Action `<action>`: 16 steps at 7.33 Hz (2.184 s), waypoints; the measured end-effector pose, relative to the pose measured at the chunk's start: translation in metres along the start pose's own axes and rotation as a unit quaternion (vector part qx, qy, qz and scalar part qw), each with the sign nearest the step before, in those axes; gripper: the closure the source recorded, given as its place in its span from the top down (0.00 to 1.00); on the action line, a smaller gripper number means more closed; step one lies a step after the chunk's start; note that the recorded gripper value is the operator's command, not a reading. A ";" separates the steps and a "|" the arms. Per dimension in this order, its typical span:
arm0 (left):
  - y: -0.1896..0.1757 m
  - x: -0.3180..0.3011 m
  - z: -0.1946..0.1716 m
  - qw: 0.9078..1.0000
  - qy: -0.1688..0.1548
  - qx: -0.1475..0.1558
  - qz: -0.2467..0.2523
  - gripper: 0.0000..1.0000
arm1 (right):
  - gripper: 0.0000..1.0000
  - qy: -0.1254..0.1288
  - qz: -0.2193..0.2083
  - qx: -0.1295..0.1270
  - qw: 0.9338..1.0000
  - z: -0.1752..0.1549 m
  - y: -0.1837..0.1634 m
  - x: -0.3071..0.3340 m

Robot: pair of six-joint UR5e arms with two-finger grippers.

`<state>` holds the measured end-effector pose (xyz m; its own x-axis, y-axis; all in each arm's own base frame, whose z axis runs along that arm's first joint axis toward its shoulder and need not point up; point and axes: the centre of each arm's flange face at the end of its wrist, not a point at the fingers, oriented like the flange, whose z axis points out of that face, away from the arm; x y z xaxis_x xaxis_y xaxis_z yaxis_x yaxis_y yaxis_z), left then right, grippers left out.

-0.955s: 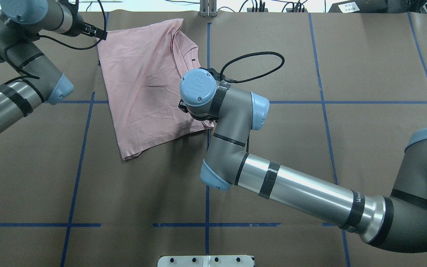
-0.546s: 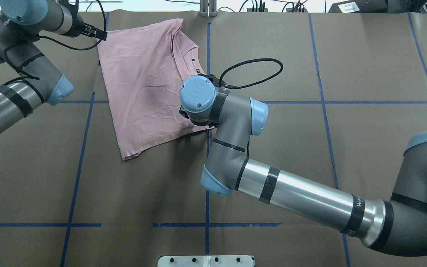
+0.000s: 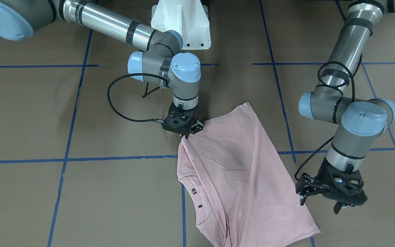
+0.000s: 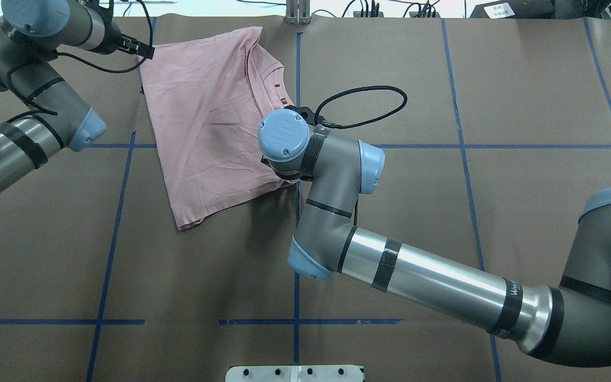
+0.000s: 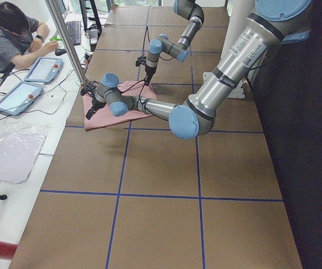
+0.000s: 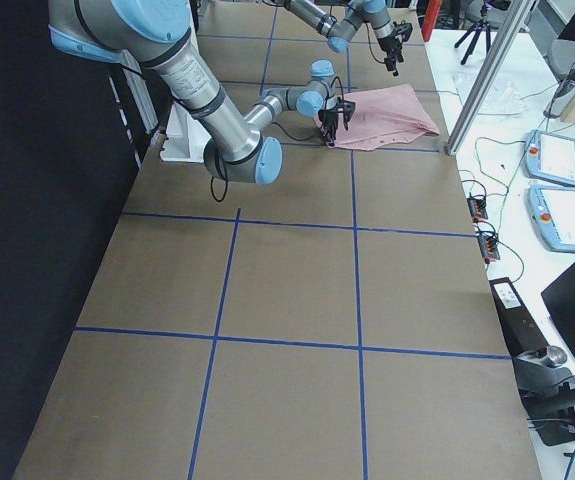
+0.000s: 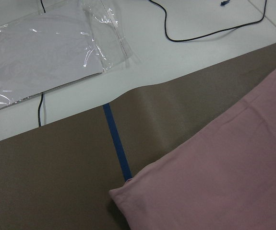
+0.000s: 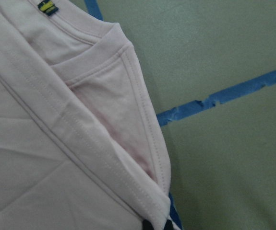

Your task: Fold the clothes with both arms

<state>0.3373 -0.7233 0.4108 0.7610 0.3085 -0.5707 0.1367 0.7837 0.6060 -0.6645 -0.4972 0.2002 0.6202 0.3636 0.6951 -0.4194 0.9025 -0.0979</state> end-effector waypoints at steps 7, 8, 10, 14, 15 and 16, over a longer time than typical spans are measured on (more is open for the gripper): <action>0.010 0.014 -0.009 1.000 0.012 0.002 0.000 1.00 | 0.00 -0.056 -0.002 0.013 0.998 -0.050 0.013 0.109; 0.012 0.016 -0.011 1.000 0.014 0.003 0.000 1.00 | 0.00 -0.067 -0.010 0.023 0.997 -0.064 0.038 0.135; 0.020 0.026 -0.022 0.999 0.030 0.005 -0.012 1.00 | 0.00 -0.082 -0.006 0.046 0.996 -0.085 0.115 0.173; 0.079 0.080 -0.070 0.989 0.115 -0.020 -0.095 1.00 | 0.00 -0.098 0.001 0.061 0.993 -0.098 0.202 0.188; 0.122 0.104 -0.097 0.982 0.144 -0.035 -0.121 1.00 | 0.00 -0.099 0.001 0.061 0.993 -0.100 0.204 0.188; 0.169 0.129 -0.127 0.973 0.164 -0.052 -0.151 1.00 | 0.00 -0.102 0.002 0.061 0.993 -0.102 0.204 0.188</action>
<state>0.3785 -0.4831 0.3690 0.4497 0.1971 -0.8711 0.2454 0.9106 0.3327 -0.5660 -0.2210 0.2385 0.4775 0.3012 0.8254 -0.5059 0.8623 -0.0220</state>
